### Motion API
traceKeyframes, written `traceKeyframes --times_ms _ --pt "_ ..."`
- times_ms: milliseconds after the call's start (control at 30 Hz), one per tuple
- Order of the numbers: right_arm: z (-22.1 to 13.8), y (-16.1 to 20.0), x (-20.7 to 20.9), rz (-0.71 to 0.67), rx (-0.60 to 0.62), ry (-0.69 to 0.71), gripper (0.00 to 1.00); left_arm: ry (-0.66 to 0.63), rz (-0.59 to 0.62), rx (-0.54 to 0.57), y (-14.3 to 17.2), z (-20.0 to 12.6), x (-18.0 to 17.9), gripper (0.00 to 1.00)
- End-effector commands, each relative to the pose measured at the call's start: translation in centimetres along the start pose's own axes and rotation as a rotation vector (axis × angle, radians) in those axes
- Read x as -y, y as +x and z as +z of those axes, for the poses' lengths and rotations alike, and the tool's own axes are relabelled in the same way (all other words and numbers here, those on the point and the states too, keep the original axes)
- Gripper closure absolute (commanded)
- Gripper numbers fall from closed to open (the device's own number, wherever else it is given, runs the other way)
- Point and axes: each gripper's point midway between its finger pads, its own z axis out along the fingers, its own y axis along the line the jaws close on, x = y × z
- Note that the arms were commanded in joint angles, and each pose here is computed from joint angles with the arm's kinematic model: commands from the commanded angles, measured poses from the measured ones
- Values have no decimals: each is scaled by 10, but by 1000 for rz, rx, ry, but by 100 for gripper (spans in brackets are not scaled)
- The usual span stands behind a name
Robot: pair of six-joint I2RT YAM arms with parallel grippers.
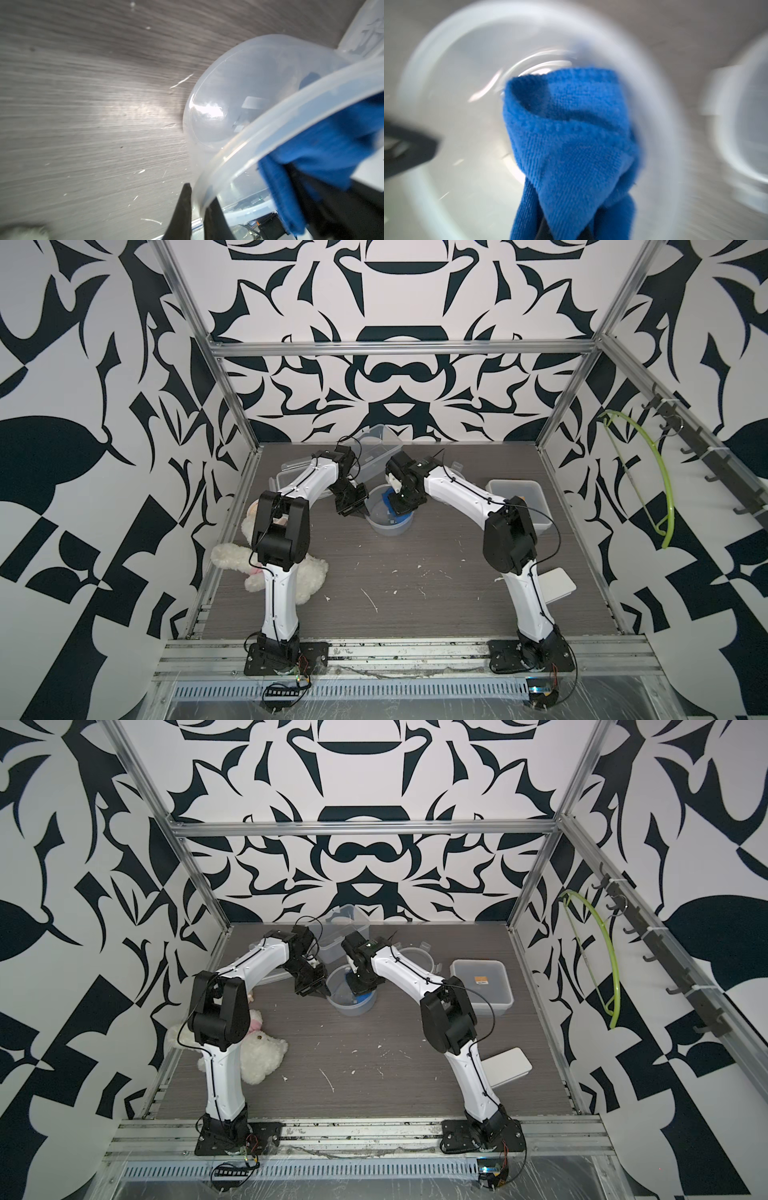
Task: Wipe the insides of the lunch boxes
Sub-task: Wipe the dirt inside the lunch box.
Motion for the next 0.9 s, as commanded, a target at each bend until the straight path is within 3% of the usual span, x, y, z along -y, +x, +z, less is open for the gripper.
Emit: traceKeyframes --times_ms 0,133,200,300,467,633,733,867 --pt "-28 -42 76 61 124 343 100 -30 21 31 -8 -8 -4 100" --pt "-14 -101 61 97 262 284 100 -23 55 3 3 3 8 100" --pt "-10 -125 33 95 329 145 100 -13 67 -11 8 8 13 100" --pt "-3 -136 -35 18 357 -172 100 -5 72 -20 10 13 17 100" --pt "-5 -102 -105 -45 274 -558 100 -4 73 -5 4 13 18 100" --pt "-27 -46 -124 -91 76 -727 100 -22 63 -6 -1 15 16 100" --pt "-31 -4 -116 -156 -69 -695 100 -37 54 1 -5 12 12 100" --pt "-11 35 -48 -221 -252 -297 100 -47 57 16 -7 5 10 100"
